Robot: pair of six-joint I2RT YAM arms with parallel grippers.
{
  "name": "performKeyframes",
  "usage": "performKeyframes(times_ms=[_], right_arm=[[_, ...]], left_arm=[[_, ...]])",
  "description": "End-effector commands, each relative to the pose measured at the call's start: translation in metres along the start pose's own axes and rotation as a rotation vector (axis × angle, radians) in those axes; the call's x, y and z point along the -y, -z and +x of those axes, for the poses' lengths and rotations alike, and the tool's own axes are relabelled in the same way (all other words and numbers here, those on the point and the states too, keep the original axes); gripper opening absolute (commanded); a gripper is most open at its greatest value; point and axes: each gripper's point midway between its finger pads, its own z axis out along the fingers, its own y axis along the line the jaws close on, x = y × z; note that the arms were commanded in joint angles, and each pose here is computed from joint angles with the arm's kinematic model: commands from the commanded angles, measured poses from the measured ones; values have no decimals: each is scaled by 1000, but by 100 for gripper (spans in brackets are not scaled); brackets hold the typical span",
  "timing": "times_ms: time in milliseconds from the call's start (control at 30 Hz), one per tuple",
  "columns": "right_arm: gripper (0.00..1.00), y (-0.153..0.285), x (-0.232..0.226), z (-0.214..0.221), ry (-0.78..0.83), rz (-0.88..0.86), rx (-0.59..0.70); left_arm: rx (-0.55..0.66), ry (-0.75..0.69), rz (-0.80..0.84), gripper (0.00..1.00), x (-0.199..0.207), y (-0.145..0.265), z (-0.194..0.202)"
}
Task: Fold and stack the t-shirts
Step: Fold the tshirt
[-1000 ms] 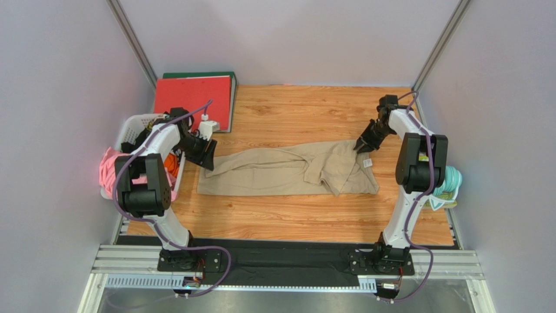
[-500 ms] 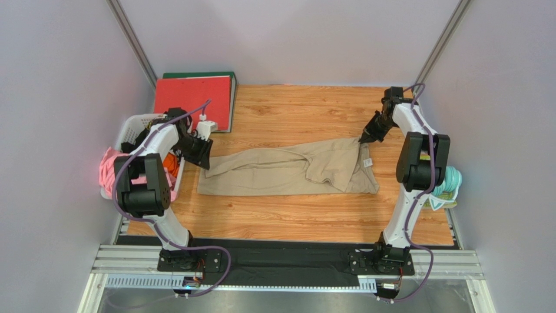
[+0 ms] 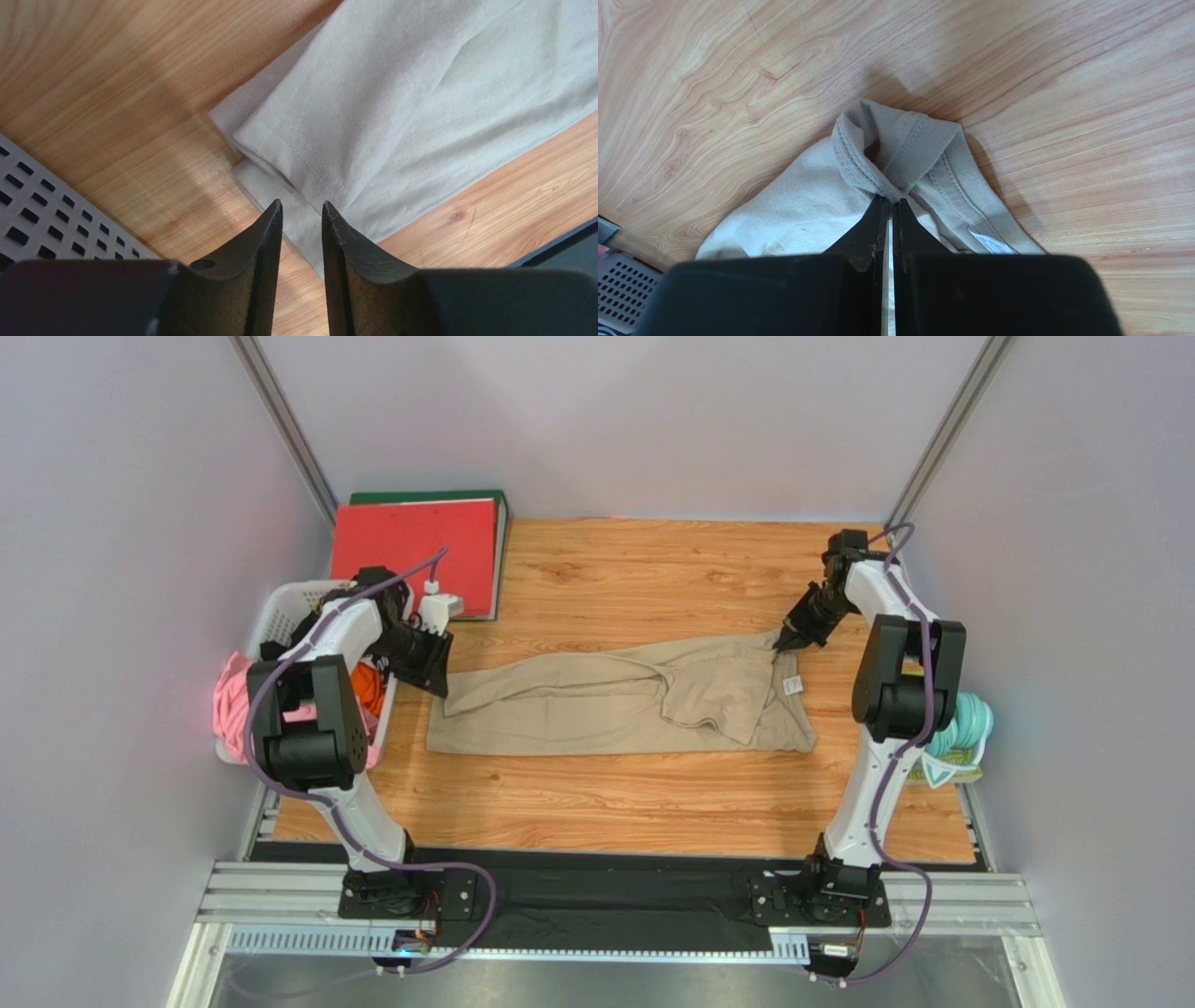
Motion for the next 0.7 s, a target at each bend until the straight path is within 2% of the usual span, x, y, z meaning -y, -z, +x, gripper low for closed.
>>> performKeyframes(times_ms=[0,333,433,667], right_arm=[[0,-2,-7,-1,9,-25,3],[0,1,-12,-1,9,-37,6],[0,1,-15,-1,11,-42,7],[0,2,-17,-1,15,-43,9]], left_arm=[[2,10,23,35,2,-4,6],[-40,40,91,38,16,-20,24],[-79,20,94,40,24,-28,32],[-90,34,94,45,27,-32,40]])
